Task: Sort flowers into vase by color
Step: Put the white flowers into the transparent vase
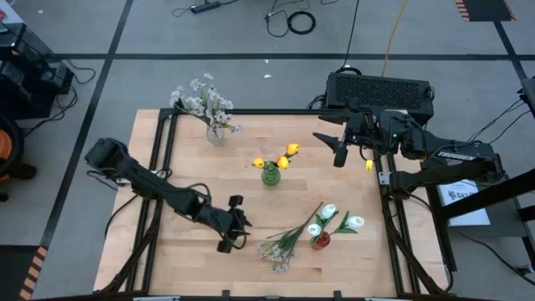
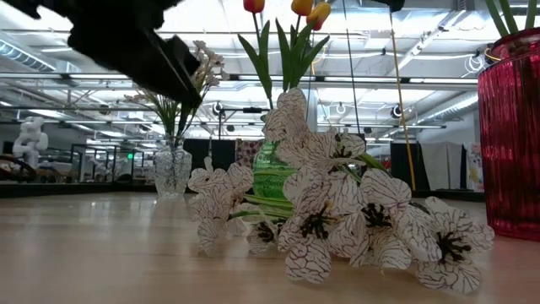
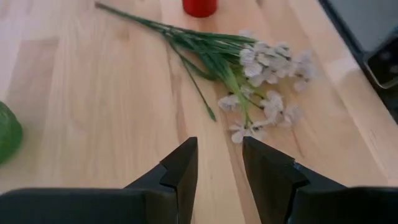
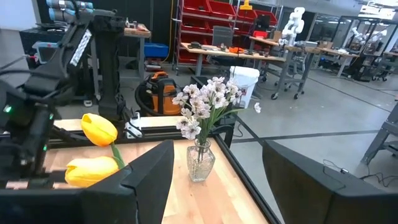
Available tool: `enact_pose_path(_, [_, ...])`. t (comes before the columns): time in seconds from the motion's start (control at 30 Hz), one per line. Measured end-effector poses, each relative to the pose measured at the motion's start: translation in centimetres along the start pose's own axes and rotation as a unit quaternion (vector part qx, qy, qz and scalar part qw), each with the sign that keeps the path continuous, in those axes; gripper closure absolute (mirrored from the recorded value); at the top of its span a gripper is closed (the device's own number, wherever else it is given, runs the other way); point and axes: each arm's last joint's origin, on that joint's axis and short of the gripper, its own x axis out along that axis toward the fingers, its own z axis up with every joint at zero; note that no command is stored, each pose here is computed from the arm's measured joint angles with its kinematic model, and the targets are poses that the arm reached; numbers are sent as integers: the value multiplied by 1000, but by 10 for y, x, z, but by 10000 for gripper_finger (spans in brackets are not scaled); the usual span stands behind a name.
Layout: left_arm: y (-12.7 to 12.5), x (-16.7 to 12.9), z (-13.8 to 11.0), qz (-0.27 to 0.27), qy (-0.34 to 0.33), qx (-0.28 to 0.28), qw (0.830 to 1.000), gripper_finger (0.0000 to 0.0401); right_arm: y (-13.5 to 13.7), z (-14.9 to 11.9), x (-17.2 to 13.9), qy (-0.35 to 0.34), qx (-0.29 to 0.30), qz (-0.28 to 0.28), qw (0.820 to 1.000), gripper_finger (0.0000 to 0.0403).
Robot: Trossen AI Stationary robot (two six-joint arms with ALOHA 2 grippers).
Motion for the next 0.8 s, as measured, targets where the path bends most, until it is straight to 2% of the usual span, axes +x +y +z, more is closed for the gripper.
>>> enact_pose_path(0.2, [-3, 27, -6, 10, -19, -47, 999, 267, 0, -2, 0, 9, 3, 1, 1000, 165])
enact_pose_path(0.47, [-9, 50, -9, -17, -50, -128, 990, 261, 1, -8, 0, 39, 36, 7, 999, 165])
enact_pose_path(0.8, [-22, 72, -20, -38, -72, -151, 985, 185, 9, -10, -2, 54, 42, 26, 997, 165])
